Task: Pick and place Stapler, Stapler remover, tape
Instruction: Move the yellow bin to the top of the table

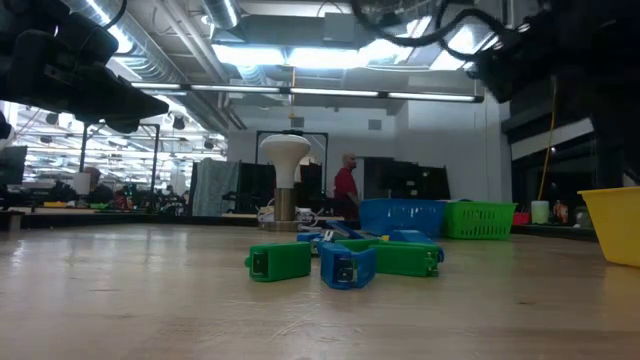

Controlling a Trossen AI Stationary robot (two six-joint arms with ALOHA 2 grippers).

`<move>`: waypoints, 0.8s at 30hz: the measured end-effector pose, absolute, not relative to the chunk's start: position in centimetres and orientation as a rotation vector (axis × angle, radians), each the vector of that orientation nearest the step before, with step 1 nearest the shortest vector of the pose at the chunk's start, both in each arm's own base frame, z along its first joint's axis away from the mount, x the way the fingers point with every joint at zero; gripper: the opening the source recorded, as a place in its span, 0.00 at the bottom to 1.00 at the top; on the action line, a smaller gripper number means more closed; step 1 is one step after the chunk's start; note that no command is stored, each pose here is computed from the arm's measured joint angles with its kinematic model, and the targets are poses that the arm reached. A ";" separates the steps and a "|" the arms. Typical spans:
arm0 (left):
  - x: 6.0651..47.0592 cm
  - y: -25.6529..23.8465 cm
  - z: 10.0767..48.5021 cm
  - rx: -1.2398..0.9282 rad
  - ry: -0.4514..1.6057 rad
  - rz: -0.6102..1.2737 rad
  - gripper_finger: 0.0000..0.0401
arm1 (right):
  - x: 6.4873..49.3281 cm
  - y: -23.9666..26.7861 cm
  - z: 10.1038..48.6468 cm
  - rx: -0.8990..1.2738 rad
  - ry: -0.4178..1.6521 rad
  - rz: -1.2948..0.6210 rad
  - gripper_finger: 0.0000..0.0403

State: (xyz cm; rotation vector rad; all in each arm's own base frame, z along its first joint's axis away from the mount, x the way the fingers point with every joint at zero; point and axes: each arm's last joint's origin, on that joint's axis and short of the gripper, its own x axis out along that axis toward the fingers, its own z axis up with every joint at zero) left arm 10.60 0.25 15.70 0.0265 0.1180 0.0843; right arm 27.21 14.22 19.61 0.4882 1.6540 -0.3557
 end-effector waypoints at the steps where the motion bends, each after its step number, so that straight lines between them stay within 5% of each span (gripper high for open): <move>1: 10.6 0.2 15.7 0.027 0.118 0.084 0.00 | 27.4 13.9 19.6 0.479 1.643 -0.349 0.02; 14: 10.6 0.2 15.7 0.027 0.118 0.084 0.00 | 27.9 12.7 21.2 0.394 1.539 -0.222 0.02; 24: 10.6 0.2 15.7 0.027 0.118 0.084 0.00 | 23.9 15.1 22.7 0.428 1.548 -0.395 0.02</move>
